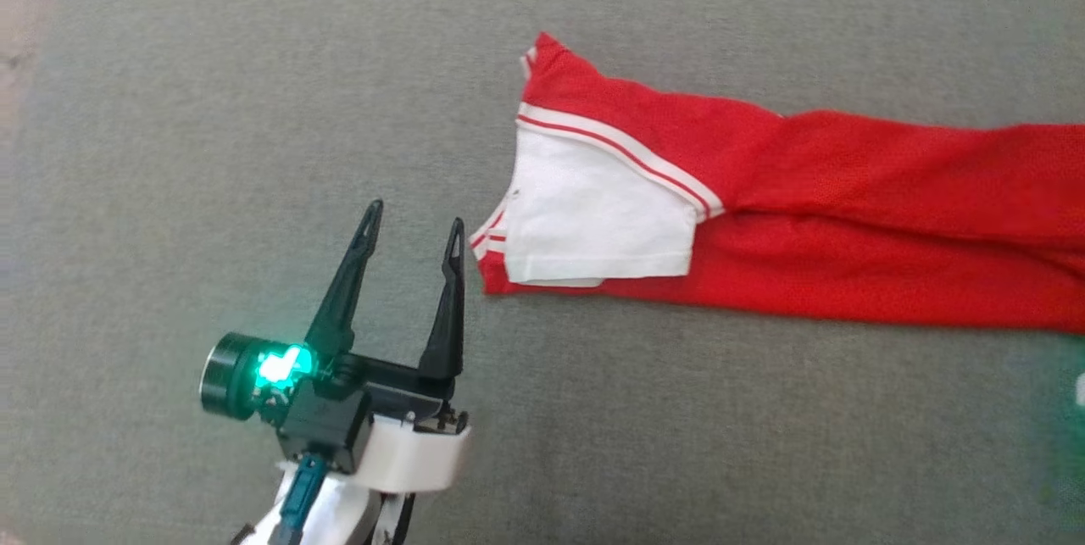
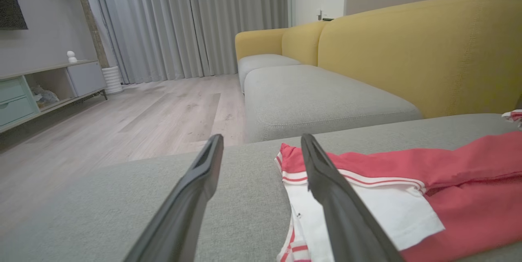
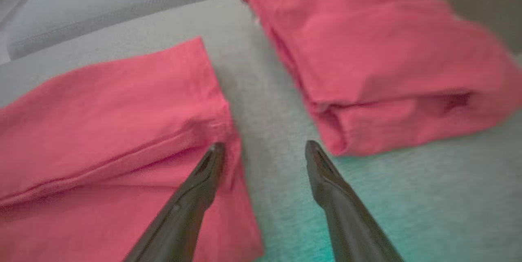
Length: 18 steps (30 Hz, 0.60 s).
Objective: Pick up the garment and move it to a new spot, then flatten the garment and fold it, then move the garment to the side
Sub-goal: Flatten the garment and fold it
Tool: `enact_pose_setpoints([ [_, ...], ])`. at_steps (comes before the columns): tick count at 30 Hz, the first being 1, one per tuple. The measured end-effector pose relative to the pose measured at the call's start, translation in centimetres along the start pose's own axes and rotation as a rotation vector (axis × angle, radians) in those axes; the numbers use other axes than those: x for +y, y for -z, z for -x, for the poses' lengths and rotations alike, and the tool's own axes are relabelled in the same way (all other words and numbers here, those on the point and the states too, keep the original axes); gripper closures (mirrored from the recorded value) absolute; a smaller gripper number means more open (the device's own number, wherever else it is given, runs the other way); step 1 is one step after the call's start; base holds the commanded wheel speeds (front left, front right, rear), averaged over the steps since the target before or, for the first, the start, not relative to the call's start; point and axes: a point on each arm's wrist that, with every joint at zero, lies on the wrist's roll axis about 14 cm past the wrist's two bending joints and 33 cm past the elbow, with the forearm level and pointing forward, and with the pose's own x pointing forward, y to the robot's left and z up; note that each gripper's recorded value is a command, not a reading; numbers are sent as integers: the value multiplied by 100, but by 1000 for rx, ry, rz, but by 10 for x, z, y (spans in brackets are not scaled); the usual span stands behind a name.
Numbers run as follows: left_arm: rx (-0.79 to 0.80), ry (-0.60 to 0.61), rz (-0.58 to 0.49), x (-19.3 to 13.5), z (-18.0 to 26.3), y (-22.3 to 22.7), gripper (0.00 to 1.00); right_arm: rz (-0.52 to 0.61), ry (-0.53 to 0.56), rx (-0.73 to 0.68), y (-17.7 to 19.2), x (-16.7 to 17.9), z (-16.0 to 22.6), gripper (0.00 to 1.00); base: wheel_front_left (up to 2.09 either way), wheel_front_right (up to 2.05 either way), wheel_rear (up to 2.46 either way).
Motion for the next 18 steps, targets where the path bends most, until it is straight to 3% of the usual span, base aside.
enact_pose_setpoints([
  [5, -17, -34, -16, 13, 6, -5, 0, -31, -39, 131, 27, 16, -4, 1, 0, 0, 0],
  [6, -23, -41, -17, 15, 6, -6, 0, -42, -45, 140, 28, 17, -3, 13, 0, 0, 0],
  [8, -28, -44, -15, 16, 5, -7, 0, -57, -51, 160, 29, 18, -2, 58, 0, 0, 0],
  [9, -33, -43, -13, 16, 4, -8, 0, -58, -56, 168, 30, 19, -1, 74, 0, 0, 0],
  [10, -38, -39, -11, 15, 4, -9, 0, -64, -60, 174, 30, 20, -1, 100, 0, 0, 0],
  [18, -58, -20, -10, 12, 0, -13, 0, -73, -64, 150, 17, 14, 2, 100, 0, 0, 0],
])
